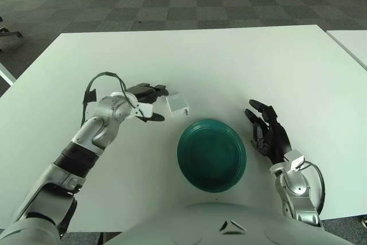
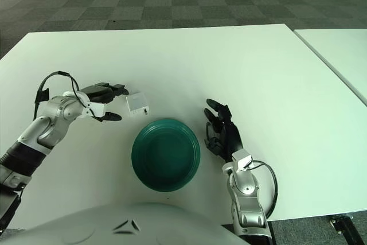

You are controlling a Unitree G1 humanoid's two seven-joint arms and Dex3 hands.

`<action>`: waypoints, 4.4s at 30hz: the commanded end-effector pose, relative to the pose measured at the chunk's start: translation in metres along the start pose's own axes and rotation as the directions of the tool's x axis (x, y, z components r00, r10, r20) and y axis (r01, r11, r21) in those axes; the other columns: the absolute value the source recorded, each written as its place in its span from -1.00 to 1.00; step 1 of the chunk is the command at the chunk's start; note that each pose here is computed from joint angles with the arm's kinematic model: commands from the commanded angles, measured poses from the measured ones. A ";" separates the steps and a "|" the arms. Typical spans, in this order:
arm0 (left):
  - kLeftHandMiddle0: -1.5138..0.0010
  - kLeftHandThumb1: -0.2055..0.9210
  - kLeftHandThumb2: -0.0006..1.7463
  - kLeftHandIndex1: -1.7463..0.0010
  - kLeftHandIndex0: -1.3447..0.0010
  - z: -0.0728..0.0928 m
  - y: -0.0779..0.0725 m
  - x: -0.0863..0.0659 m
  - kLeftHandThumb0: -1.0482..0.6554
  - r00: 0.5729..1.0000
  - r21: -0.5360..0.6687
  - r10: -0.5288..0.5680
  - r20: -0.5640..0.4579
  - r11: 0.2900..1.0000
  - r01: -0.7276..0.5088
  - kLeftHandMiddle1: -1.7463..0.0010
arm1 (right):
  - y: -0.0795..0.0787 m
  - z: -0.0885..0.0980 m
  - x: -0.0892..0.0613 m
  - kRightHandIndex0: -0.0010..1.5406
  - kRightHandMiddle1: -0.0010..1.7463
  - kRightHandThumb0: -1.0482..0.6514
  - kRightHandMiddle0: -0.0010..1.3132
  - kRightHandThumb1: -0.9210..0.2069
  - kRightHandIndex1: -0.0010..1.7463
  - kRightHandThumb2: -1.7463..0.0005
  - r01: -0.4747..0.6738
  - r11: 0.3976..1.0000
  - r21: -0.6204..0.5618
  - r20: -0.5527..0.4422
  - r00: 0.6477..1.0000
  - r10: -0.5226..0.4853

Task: Put the charger into the plate.

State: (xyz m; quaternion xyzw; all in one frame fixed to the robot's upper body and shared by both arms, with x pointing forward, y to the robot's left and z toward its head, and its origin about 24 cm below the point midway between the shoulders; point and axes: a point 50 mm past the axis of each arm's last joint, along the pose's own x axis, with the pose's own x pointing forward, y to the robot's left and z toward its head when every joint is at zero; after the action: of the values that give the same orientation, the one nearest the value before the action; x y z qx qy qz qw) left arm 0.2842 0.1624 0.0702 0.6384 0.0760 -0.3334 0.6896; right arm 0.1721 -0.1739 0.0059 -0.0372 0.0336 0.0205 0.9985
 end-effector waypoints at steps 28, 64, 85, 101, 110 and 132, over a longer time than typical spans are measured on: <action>1.00 1.00 -0.27 0.20 1.00 0.023 0.005 0.008 -1.00 0.973 -0.060 0.104 -0.207 0.991 -0.119 1.00 | 0.003 -0.031 -0.017 -0.54 -0.28 -0.69 -1.00 -1.00 -0.94 0.09 -0.001 1.000 0.012 -0.176 0.984 0.003; 0.98 1.00 -0.14 0.06 1.00 0.049 0.003 0.008 -1.00 0.978 -0.111 0.054 -0.199 0.991 -0.078 0.99 | 0.009 -0.030 -0.019 -0.54 -0.22 -0.72 -1.00 -1.00 -0.95 0.08 -0.003 1.000 0.013 -0.177 0.984 0.005; 0.93 1.00 -0.17 -0.09 1.00 0.051 -0.025 0.017 -1.00 0.974 -0.058 0.023 -0.227 0.998 -0.038 0.98 | 0.010 -0.031 -0.024 -0.55 -0.21 -0.69 -1.00 -1.00 -0.96 0.07 0.011 1.000 0.019 -0.190 0.982 -0.007; 0.91 1.00 -0.21 0.02 1.00 0.044 -0.049 0.029 -1.00 0.963 -0.025 -0.014 -0.269 1.000 0.007 0.98 | 0.010 -0.032 -0.026 -0.56 -0.20 -0.67 -1.00 -1.00 -0.97 0.11 0.020 0.999 0.031 -0.184 0.983 -0.014; 0.78 1.00 -0.31 -0.42 1.00 0.028 -0.074 0.039 -1.00 0.959 -0.019 -0.002 -0.284 1.000 -0.003 0.68 | 0.008 -0.033 -0.027 -0.56 -0.20 -0.67 -1.00 -1.00 -0.97 0.11 0.021 0.999 0.029 -0.194 0.981 -0.015; -0.11 -0.28 0.52 -1.00 0.21 0.024 -0.076 0.041 0.22 0.932 -0.167 0.252 -0.260 0.939 -0.301 -0.55 | 0.002 -0.036 -0.024 -0.53 -0.17 -0.66 -1.00 -1.00 -0.96 0.12 0.037 0.998 0.045 -0.185 0.982 -0.028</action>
State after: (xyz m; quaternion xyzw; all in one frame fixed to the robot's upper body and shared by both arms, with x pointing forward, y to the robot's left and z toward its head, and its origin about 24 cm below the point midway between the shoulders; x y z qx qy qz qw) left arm 0.2844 0.1175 0.0190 0.6137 0.0388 -0.1161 0.7800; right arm 0.1638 -0.1703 0.0040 -0.0223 0.0260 0.0096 0.9994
